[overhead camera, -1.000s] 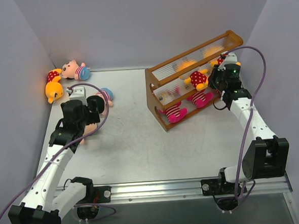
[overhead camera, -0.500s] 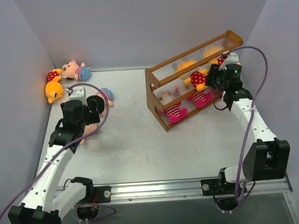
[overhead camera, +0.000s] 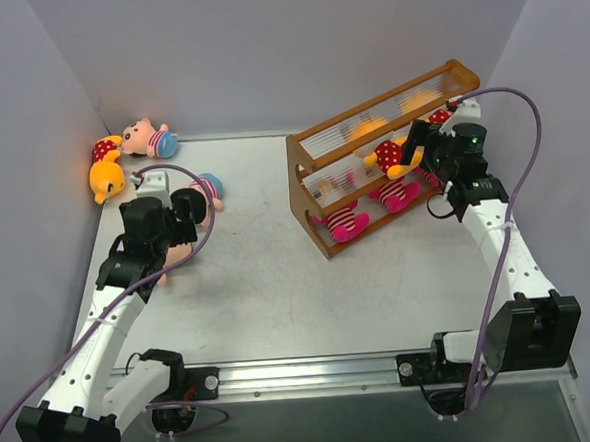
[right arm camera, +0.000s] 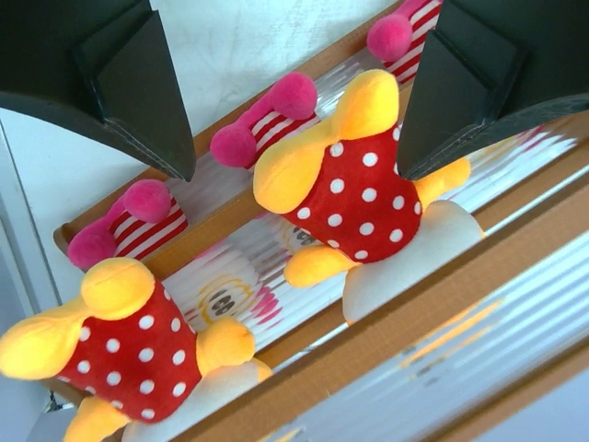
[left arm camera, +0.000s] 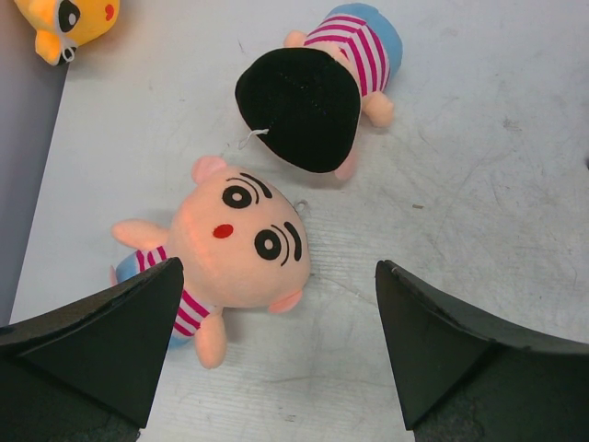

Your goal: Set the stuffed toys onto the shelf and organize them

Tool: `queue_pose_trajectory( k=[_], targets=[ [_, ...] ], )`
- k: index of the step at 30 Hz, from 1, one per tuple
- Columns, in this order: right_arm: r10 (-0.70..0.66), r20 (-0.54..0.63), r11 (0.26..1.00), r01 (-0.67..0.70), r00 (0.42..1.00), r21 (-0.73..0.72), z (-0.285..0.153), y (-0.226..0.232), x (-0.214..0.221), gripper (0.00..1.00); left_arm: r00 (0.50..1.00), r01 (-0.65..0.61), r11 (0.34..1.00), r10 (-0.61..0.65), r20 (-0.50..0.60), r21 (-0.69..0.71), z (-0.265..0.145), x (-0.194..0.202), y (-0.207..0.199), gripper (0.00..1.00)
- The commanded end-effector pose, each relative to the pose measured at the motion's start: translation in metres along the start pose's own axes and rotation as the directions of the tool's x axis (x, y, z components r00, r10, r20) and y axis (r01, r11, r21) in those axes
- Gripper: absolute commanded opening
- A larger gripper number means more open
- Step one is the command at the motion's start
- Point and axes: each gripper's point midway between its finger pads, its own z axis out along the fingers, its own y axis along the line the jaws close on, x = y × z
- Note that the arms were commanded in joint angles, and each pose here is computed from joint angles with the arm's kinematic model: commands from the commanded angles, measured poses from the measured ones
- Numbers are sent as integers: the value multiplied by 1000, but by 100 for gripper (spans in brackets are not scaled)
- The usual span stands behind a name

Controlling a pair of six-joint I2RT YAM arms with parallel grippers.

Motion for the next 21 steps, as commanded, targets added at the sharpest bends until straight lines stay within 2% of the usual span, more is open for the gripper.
queue_pose_trajectory(
  k=[1,2,7,12,15,21],
  targets=[
    [13,118,1000,-13,993,-2,-31,9,-52,97,998,21,1000,-21,59,10,-1,-15,-3,94],
    [19,145,1000,-19,989,-1,-40,9,-63,99,998,23,1000,-23,56,9,0,-14,-3,94],
    [20,187,1000,-19,982,-8,-69,12,-79,100,999,42,999,-42,24,14,8,-10,-6,94],
    [4,252,1000,2,968,-24,-100,15,-92,100,992,126,992,-126,-10,30,17,-14,-10,94],
    [-3,277,999,14,961,-35,-113,17,-93,99,983,184,983,-183,-23,6,25,-21,-4,94],
    [-12,288,994,41,958,-97,-123,34,-77,100,938,343,931,-347,-10,-124,50,-33,39,94]
  ],
)
